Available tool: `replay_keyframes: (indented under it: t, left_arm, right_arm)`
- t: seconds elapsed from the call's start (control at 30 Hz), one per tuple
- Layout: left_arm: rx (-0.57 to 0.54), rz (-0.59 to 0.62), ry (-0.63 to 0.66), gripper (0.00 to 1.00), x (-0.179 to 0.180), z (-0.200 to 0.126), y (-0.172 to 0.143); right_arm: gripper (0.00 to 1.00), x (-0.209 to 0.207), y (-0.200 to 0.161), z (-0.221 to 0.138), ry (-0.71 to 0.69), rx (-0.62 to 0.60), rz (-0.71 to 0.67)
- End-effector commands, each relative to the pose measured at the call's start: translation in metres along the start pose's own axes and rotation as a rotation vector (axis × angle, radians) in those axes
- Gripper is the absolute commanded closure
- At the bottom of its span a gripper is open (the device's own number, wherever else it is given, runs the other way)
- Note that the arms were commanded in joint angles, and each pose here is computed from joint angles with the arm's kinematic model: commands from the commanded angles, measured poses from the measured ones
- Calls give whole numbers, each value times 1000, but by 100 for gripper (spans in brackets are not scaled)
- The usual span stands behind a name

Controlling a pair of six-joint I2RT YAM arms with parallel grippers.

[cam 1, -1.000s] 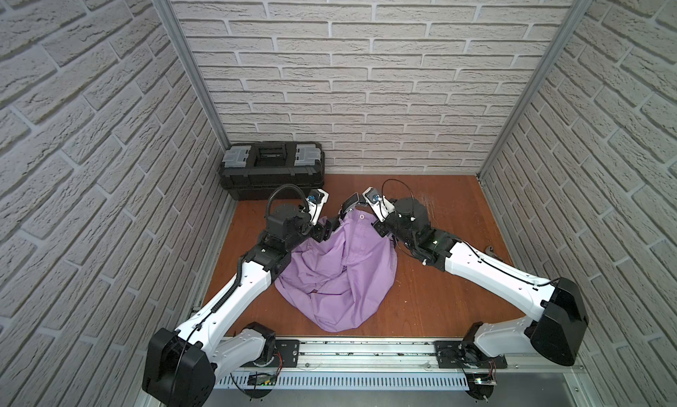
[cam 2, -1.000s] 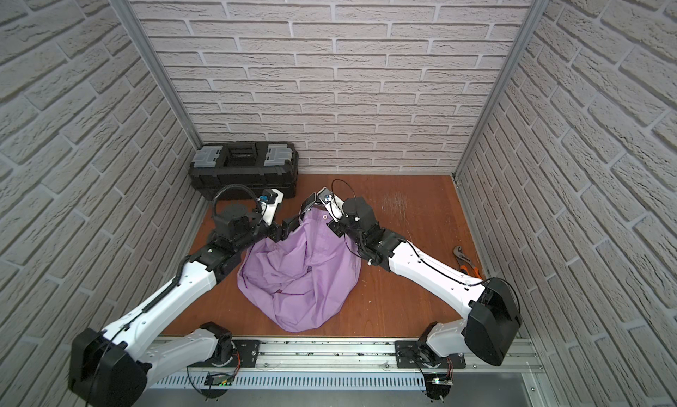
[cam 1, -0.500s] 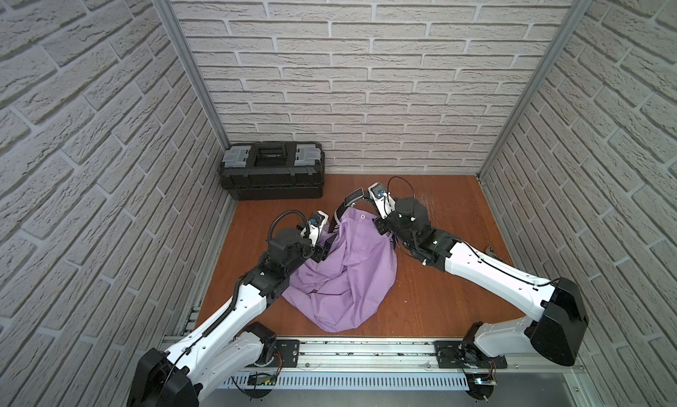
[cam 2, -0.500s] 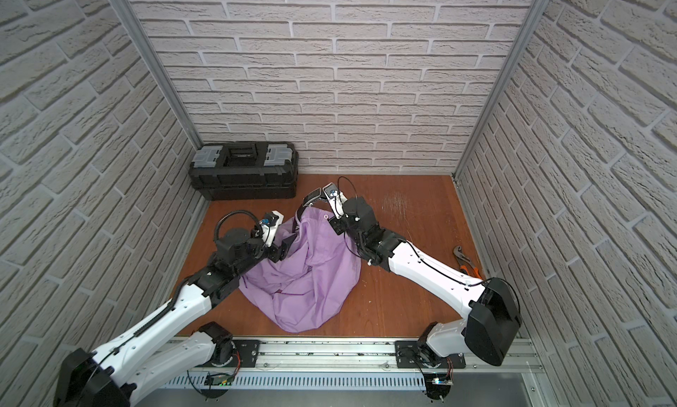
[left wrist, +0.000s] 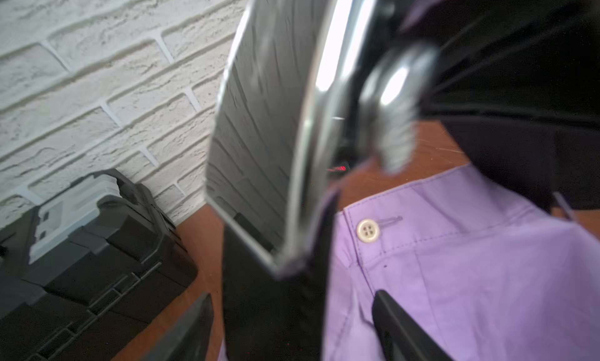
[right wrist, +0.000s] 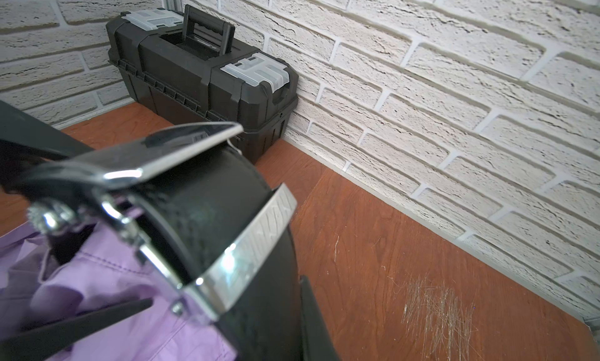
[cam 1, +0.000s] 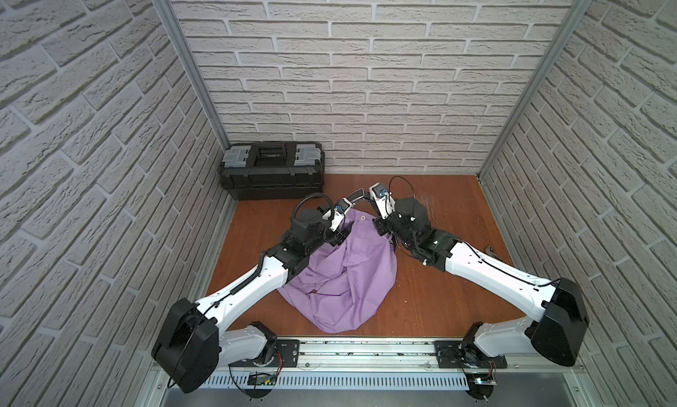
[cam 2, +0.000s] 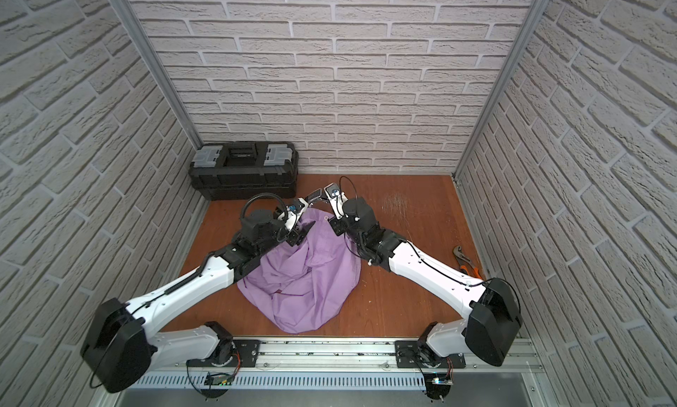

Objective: Remove the belt from the trousers

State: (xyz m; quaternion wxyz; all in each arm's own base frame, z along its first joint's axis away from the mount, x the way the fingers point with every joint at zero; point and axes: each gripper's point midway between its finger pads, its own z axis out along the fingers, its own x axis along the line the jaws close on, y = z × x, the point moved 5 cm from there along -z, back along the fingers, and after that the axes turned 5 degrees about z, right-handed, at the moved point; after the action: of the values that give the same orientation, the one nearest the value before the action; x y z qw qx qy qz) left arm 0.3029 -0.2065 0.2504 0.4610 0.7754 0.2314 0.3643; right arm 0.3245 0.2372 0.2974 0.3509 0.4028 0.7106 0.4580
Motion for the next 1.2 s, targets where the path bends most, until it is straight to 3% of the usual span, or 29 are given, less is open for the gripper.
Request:
replay_keyframes:
  t: [0.0, 0.07, 0.17, 0.2, 0.33, 0.43, 0.47, 0.53, 0.6, 0.7, 0.83, 0.93, 1.03, 1.17]
  left_arm:
    - [-132, -41, 63, 30, 23, -3, 17]
    - [-130, -47, 54, 50, 25, -5, 14]
    - [-118, -25, 19, 94, 23, -17, 18]
    - [-106, -16, 1, 100, 22, -23, 21]
    - [-4, -10, -64, 100, 20, -41, 27]
    - [103, -15, -123, 100, 15, -50, 23]
    - [134, -20, -137, 100, 14, -53, 20]
    - [179, -25, -145, 100, 12, -56, 17]
    - [224, -29, -130, 100, 13, -55, 14]
    - [281, -58, -140, 100, 12, -49, 13]
    - [362, -128, -145, 100, 13, -36, 18]
    - [395, -170, -153, 100, 12, -29, 22]
    - [390, -182, -152, 100, 14, -28, 26]
    - [374, -192, -168, 100, 13, -32, 30]
  right_arm:
    - [98, 0, 34, -21, 40, -124, 74]
    - [98, 0, 33, -21, 59, -111, 74]
    - [98, 0, 28, -13, 102, -56, 56]
    - [97, -1, 23, -7, 103, -11, 36]
    - [97, -16, -5, 11, 82, 61, -34]
    - [87, -22, -17, 11, 109, 35, -124]
    - [79, -19, -20, 9, 139, 22, -167]
    - [51, -10, -24, 3, 209, -2, -223]
    - [39, -4, -25, -5, 266, -25, -236]
    - [37, 6, -18, -22, 308, -108, -254]
    - [39, 18, -5, -41, 260, -254, -322]
    - [32, 31, 0, -45, 229, -322, -382]
    - [28, 41, 1, -33, 220, -304, -431]
    - [30, 45, -2, -5, 171, -230, -464]
